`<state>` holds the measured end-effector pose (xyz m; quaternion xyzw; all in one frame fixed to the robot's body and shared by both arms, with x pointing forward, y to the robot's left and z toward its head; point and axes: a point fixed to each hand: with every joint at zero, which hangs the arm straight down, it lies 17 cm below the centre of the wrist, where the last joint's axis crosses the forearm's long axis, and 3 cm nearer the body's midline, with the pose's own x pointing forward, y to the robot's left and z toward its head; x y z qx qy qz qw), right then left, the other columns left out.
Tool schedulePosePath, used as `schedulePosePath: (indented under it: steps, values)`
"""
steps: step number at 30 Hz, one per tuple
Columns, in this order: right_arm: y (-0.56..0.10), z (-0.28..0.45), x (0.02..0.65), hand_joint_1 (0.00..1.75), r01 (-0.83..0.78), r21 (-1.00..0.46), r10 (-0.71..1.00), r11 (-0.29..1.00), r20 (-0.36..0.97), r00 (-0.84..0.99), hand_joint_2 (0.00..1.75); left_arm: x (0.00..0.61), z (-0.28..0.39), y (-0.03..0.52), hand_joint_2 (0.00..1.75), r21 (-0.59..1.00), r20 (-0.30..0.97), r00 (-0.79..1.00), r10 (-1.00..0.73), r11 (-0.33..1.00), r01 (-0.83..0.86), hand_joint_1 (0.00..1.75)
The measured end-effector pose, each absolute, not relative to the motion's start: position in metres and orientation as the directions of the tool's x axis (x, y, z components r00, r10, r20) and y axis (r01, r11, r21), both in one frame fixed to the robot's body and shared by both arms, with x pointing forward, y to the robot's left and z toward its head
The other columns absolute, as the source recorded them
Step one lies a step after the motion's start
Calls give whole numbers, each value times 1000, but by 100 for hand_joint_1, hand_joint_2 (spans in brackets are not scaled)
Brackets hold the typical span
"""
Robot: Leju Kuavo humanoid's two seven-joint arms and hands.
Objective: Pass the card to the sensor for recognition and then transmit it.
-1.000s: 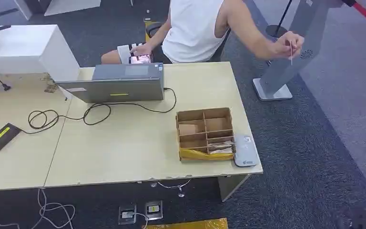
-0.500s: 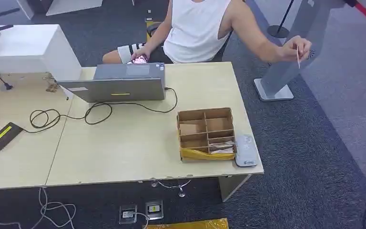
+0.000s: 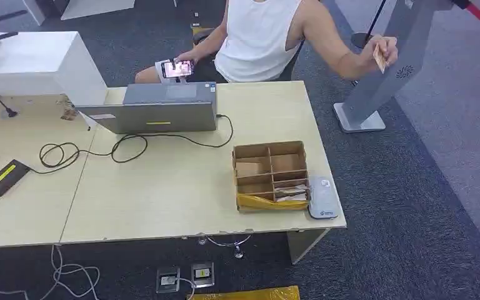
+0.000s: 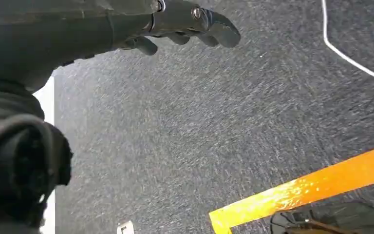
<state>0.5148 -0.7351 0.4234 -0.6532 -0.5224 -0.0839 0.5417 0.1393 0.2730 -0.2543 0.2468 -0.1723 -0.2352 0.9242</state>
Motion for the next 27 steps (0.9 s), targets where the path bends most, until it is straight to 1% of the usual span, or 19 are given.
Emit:
schedulePosePath:
  steps: [4, 8, 10, 11, 12, 13, 14, 15, 16, 17, 18, 19, 20, 22, 25, 27]
  values:
    - [-688, 446, 547, 0, 757, -642, 697, 120, 598, 397, 175, 143, -253, 269, 0, 538, 213, 818, -534, 763, 358, 0]
    - [-627, 450, 584, 0, 719, -680, 793, 145, 514, 327, 175, 144, -253, 268, 0, 539, 214, 815, -538, 761, 361, 0]
    - [-601, 442, 599, 0, 693, -704, 820, 159, 485, 304, 175, 144, -253, 269, 0, 541, 214, 812, -543, 758, 364, 0]
    - [-598, 412, 604, 0, 652, -729, 790, 207, 518, 327, 175, 145, -253, 269, 0, 542, 214, 811, -544, 757, 365, 0]
    - [-613, 352, 599, 0, 576, -767, 706, 282, 573, 417, 175, 146, -253, 270, 0, 544, 215, 809, -547, 755, 366, 0]
    - [-627, 293, 585, 0, 500, -798, 633, 335, 584, 508, 175, 145, -253, 270, 0, 544, 214, 807, -550, 753, 369, 0]
    - [-667, 231, 547, 0, 445, -768, 393, 459, 626, 674, 175, 144, -253, 270, 0, 545, 213, 806, -552, 752, 371, 0]
    - [-703, 194, 499, 0, 435, -750, 186, 498, 582, 792, 175, 142, -253, 272, 0, 546, 209, 806, -553, 750, 373, 0]
    - [-732, 198, 464, 0, 471, -748, 62, 468, 560, 826, 175, 140, -254, 272, 0, 545, 207, 807, -554, 750, 375, 0]
    - [-754, 238, 450, 0, 540, -751, 53, 380, 601, 798, 175, 138, -254, 272, 0, 544, 204, 807, -554, 750, 377, 0]
    - [-759, 300, 454, 0, 601, -754, 172, 265, 651, 740, 175, 135, -255, 272, 0, 543, 201, 808, -554, 750, 379, 0]
    - [-744, 362, 465, 0, 644, -747, 321, 166, 659, 680, 175, 134, -255, 278, 0, 548, 195, 809, -555, 745, 379, 0]
    - [-711, 406, 482, 0, 671, -731, 455, 123, 643, 616, 175, 135, -255, 284, 0, 555, 191, 809, -556, 741, 378, 0]
    - [-657, 444, 501, 0, 691, -719, 619, 80, 579, 530, 175, 148, -252, 285, 0, 563, 205, 804, -558, 739, 370, 0]
    - [-573, 470, 518, 0, 696, -717, 800, 36, 438, 410, 175, 158, -250, 279, 0, 563, 222, 794, -566, 739, 369, 0]
    - [-516, 486, 523, 0, 709, -705, 881, 16, 345, 323, 175, 158, -250, 276, 0, 558, 225, 786, -576, 737, 380, 0]
